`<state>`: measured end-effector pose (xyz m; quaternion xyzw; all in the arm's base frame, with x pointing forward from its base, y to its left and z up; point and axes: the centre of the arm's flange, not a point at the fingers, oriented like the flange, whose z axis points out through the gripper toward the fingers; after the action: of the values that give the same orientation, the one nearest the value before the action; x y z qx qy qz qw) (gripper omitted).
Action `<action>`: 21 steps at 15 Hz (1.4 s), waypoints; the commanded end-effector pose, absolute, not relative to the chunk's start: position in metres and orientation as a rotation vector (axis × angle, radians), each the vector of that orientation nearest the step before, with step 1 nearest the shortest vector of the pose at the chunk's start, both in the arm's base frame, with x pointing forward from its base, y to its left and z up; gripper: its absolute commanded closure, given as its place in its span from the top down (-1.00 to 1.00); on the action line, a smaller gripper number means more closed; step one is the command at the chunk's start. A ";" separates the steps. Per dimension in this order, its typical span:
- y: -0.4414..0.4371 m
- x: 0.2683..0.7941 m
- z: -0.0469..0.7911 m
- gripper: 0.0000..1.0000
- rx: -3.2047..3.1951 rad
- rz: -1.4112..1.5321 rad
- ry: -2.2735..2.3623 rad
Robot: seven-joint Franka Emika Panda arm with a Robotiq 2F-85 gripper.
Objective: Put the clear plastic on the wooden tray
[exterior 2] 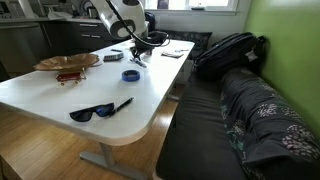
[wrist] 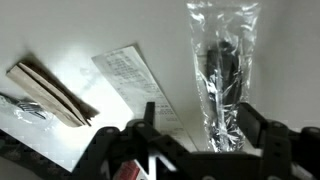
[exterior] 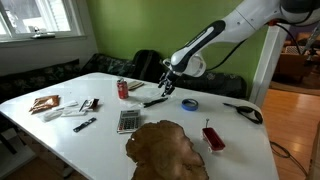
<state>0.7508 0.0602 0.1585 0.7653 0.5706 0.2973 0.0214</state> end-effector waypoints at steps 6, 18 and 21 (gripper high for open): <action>0.069 0.758 0.155 -0.10 2.591 0.759 1.651; 0.071 0.760 0.151 -1.00 2.702 0.664 1.658; 0.072 0.760 0.151 -1.00 2.706 0.658 1.662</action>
<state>0.7551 0.0717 0.1541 0.8304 0.5126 0.2135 -0.0464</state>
